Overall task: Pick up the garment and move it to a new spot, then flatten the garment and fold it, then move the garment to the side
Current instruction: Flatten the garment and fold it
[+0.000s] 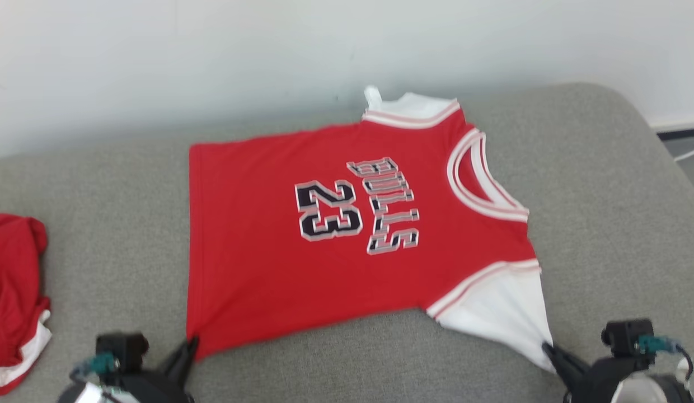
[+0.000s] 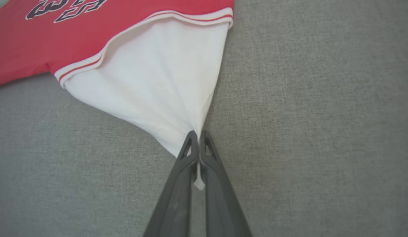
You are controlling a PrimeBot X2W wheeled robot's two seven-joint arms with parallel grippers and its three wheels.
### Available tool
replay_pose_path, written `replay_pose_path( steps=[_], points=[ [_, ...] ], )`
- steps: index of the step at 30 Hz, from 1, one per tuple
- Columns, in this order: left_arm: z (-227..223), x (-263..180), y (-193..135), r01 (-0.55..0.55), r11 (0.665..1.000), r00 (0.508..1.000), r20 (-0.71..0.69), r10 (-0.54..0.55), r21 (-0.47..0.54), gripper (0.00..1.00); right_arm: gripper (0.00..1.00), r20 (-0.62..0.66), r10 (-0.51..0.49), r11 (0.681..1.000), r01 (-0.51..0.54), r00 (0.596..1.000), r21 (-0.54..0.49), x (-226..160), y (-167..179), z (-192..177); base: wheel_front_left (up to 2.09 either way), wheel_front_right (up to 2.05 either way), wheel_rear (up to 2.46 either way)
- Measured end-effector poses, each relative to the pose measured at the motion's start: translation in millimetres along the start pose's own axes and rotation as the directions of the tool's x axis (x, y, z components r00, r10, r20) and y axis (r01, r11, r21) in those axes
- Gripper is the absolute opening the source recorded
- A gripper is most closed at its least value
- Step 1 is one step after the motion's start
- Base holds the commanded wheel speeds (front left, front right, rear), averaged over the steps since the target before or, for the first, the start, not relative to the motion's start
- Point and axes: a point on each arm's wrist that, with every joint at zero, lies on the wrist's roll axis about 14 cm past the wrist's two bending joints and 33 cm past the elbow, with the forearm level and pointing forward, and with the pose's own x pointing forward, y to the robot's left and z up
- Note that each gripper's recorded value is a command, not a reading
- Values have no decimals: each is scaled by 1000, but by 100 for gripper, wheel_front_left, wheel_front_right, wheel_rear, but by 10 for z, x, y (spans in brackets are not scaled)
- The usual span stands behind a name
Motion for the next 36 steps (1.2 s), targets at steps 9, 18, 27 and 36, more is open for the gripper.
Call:
replay_pose_path(
  steps=[9, 18, 27, 36],
  points=[
    [-399, -425, -237, 5, 1000, 997, -81, -6, -13, 0, 0, -141, 40, 997, -30, 989, 71, -421, 101, -480, 0, 0, 0],
    [-485, -494, -276, -20, 1000, 993, -119, 20, 4, 0, 0, -196, 38, 997, -23, 980, 78, -489, 146, -502, 0, 0, 0],
    [-539, -501, -186, -61, 997, 986, -151, 67, 45, 0, 0, -298, 15, 997, 8, 955, 76, -542, 139, -697, 0, 0, 0],
    [-510, -482, -139, -93, 996, 985, -142, 94, 20, 100, 100, -322, 20, 997, 3, 947, 71, -519, 209, -694, 0, 0, 0]
  ],
)
